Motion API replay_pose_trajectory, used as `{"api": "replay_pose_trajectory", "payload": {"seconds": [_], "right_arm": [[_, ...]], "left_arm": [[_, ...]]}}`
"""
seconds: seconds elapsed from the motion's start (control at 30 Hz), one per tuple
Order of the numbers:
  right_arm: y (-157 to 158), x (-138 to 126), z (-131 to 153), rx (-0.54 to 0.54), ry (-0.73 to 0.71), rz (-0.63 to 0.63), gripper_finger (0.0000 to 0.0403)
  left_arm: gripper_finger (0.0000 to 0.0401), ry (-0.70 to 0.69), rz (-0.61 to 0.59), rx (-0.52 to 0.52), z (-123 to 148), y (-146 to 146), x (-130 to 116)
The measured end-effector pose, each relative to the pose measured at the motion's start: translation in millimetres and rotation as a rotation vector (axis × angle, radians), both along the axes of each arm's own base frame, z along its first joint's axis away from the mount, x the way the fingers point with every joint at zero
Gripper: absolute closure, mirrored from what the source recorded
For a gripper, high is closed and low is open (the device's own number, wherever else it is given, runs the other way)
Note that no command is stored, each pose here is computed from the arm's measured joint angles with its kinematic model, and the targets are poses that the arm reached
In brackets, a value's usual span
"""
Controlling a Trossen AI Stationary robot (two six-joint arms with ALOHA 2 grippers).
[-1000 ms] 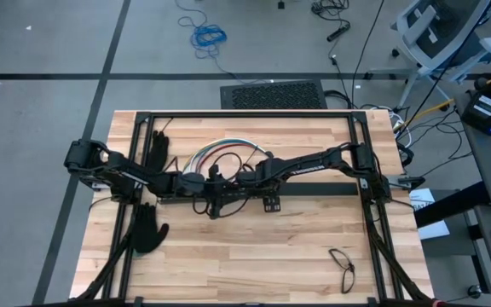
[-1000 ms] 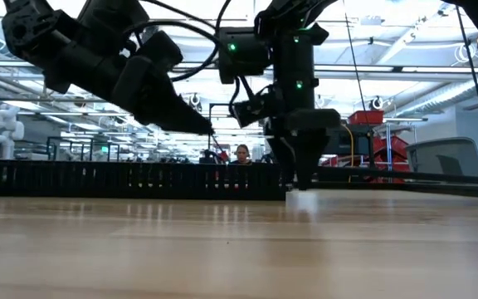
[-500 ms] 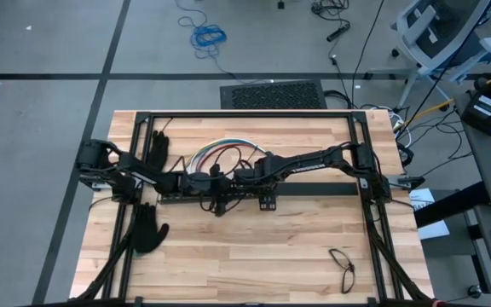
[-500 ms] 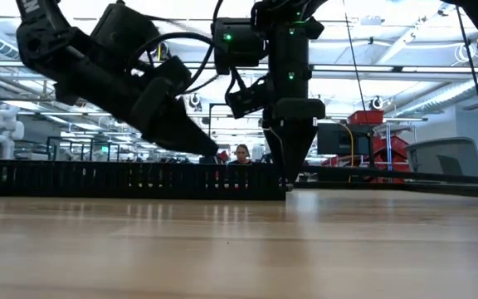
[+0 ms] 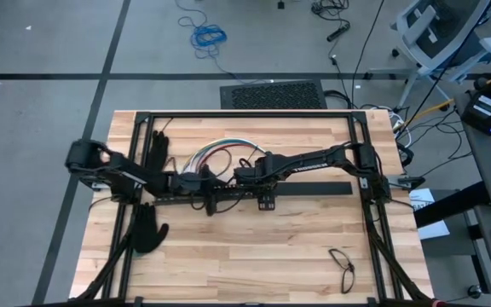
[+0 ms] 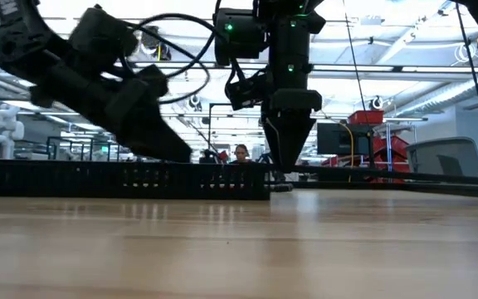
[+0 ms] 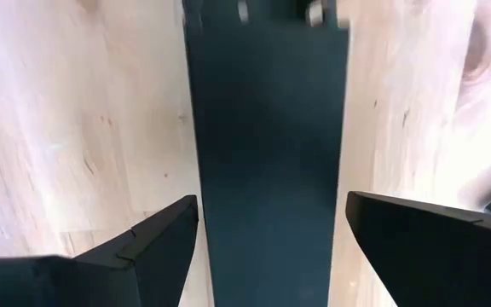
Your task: Ziptie cables
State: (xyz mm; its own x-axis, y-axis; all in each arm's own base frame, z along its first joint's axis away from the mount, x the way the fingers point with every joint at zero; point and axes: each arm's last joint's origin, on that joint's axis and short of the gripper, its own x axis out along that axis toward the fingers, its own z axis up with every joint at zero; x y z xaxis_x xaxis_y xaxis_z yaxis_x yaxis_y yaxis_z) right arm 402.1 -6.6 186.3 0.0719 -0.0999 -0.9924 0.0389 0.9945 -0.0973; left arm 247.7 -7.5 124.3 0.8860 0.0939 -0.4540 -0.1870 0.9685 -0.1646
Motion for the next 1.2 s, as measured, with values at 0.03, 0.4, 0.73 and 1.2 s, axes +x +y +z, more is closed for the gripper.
{"api": "replay_pose_trajectory", "payload": {"seconds": [0.03, 0.4, 0.73, 1.2], "right_arm": [[0, 0, 0, 0.0, -0.005, -0.002, 0.0108], [0, 4, 1, 0.002, -0.042, -0.021, 0.0108], [0, 3, 10, 0.004, -0.08, -0.044, 0.0108], [-2, 4, 12, -0.005, -0.097, -0.024, 0.0108]], "left_arm": [[0.0165, -0.002, 0.002, -0.001, 0, 0, -6], [0.0182, -0.1, -0.018, -0.009, 19, -6, -25], [0.0182, -0.126, -0.034, 0.018, 28, -9, -6], [0.0182, -0.086, 0.006, 0.017, 27, -8, -4]]}}
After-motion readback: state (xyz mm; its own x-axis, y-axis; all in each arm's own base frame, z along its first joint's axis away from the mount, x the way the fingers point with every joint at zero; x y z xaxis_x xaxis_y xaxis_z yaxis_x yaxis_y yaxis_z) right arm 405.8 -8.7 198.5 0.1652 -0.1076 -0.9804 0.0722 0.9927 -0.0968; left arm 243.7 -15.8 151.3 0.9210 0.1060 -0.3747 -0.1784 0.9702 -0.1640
